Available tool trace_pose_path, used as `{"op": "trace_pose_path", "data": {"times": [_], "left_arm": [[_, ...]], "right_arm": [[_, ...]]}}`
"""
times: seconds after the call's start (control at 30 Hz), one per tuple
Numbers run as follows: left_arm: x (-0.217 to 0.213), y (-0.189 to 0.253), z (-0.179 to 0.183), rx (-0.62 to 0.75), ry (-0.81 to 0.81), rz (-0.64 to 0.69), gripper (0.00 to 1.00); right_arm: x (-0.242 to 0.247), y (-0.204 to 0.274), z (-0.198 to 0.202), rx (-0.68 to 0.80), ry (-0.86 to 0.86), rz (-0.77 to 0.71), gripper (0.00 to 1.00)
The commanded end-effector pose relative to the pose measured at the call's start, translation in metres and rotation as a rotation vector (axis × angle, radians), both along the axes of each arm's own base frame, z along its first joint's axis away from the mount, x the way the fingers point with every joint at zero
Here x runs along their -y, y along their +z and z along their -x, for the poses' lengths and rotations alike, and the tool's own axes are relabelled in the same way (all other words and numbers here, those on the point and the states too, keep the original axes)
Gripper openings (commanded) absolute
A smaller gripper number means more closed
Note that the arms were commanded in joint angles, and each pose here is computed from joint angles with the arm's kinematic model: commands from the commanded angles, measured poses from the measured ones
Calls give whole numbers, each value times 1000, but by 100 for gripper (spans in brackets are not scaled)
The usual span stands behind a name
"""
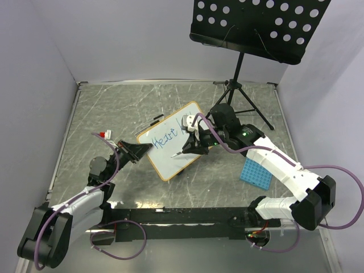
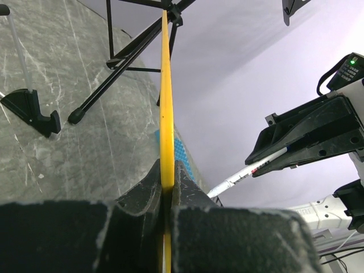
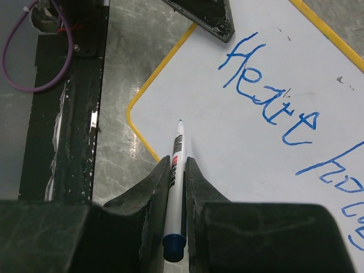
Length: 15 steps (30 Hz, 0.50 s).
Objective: Write a sentence on the whiteboard
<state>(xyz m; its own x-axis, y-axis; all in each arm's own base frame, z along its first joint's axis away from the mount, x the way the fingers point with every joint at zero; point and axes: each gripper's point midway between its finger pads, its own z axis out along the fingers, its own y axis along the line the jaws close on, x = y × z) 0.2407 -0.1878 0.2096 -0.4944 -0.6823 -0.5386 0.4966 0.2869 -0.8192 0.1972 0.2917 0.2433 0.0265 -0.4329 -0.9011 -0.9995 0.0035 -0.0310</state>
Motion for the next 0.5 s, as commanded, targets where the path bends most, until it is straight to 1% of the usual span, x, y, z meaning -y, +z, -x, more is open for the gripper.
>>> {"op": "trace_pose_path", "data": {"times": [0.0,0.47], "left_arm": [[-5,46,6,138,6,100,1],[-1,51,7,128,-28,133,1]], "right_arm": [[-6,21,-5,69,1,-46,0],[0,28,-10,115,-45,-53,0]]}}
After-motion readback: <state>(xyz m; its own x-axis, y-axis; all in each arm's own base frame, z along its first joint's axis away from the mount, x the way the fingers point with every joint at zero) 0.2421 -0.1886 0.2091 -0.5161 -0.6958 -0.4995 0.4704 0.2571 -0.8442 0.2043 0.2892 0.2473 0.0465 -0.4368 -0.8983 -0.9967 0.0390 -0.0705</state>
